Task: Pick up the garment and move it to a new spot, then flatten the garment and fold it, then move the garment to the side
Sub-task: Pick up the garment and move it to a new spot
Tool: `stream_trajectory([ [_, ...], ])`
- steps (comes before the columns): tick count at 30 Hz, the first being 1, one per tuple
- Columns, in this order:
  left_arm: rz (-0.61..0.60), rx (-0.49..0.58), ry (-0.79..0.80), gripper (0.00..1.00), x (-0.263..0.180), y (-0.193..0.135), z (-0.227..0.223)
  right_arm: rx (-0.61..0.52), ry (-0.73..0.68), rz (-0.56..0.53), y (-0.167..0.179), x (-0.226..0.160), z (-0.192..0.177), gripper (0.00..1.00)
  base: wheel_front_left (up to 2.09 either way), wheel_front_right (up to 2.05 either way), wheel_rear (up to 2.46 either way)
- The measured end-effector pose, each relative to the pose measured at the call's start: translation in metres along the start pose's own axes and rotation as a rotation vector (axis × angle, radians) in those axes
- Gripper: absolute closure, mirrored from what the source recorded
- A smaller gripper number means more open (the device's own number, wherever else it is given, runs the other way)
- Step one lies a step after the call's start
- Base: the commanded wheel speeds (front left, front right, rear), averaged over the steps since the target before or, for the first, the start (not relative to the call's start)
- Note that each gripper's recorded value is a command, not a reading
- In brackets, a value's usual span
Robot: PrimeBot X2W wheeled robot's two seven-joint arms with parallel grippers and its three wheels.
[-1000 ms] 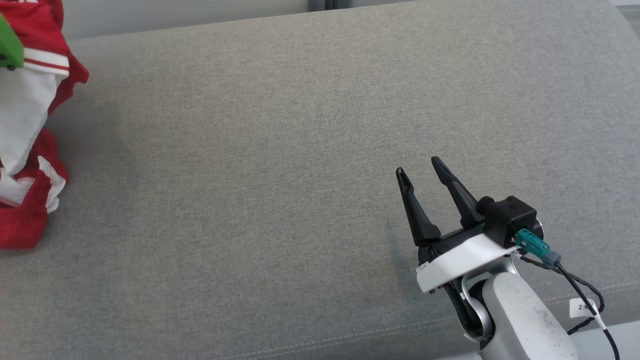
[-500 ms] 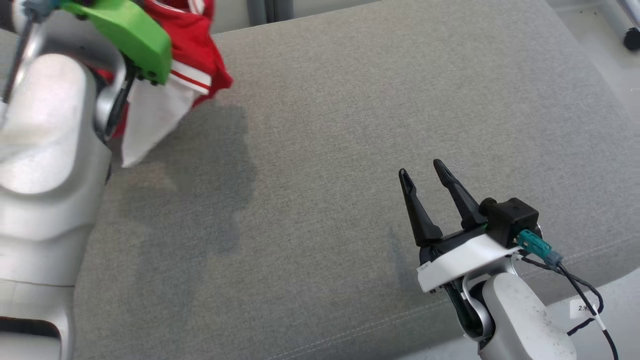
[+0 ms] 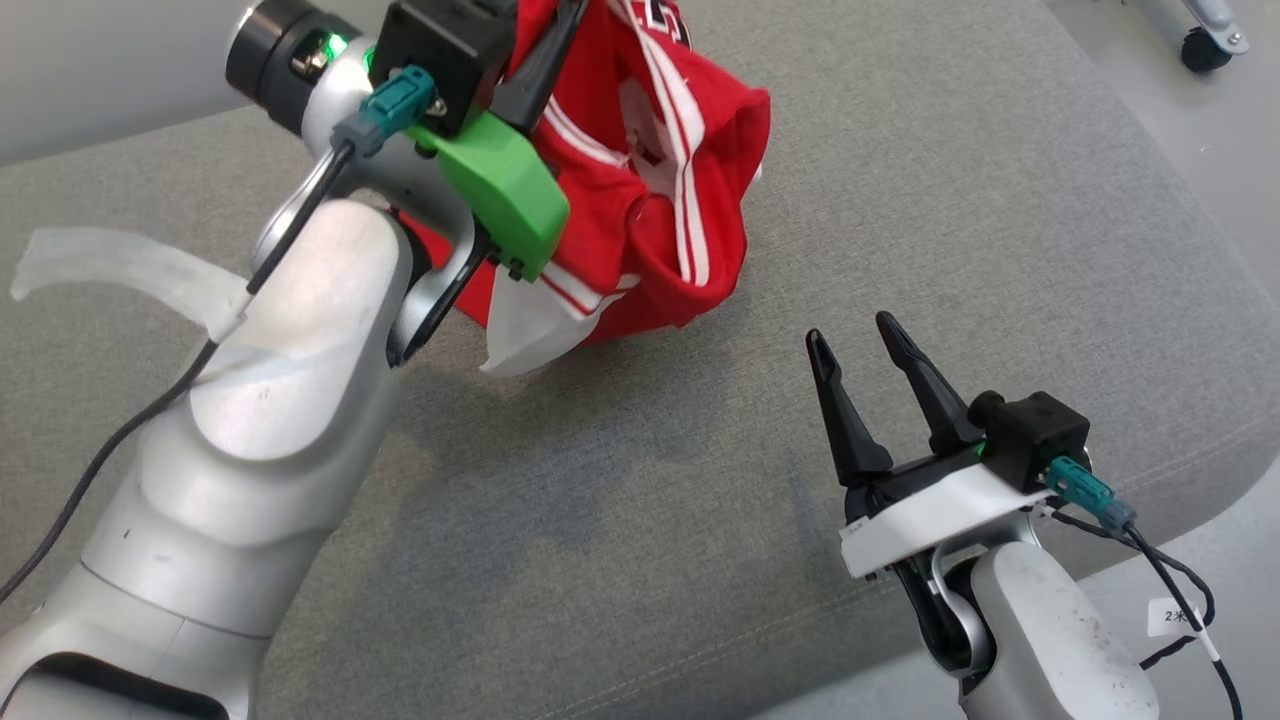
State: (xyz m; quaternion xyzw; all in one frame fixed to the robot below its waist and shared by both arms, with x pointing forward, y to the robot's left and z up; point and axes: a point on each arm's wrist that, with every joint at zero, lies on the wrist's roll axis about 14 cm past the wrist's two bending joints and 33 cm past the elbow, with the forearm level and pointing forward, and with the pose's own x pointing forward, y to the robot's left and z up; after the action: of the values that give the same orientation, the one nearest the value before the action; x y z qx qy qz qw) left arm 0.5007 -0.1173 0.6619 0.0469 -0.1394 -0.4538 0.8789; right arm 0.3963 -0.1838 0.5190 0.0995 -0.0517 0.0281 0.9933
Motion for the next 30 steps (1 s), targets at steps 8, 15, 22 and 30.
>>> stream_trajectory([
  [8, 0.077, -0.057, 0.206, 1.00, -0.054, 0.011, -0.093, 0.006, 0.006, 0.028, 0.009, 0.005, -0.004, 0.00, 0.00, 0.00, 0.00],
  [15, 0.185, -0.060, 0.303, 1.00, -0.105, 0.032, -0.130, 0.019, 0.012, 0.086, 0.030, 0.004, -0.007, 0.00, 0.00, 0.00, 0.00],
  [22, 0.262, -0.134, 0.348, 0.00, -0.139, 0.023, -0.153, 0.024, 0.012, 0.116, 0.041, 0.004, -0.007, 0.00, 0.00, 0.00, 0.00],
  [30, 0.380, -0.186, 0.343, 0.00, -0.163, 0.031, -0.158, 0.039, 0.025, 0.153, 0.055, 0.008, -0.014, 0.00, 0.00, 0.00, 0.00],
])
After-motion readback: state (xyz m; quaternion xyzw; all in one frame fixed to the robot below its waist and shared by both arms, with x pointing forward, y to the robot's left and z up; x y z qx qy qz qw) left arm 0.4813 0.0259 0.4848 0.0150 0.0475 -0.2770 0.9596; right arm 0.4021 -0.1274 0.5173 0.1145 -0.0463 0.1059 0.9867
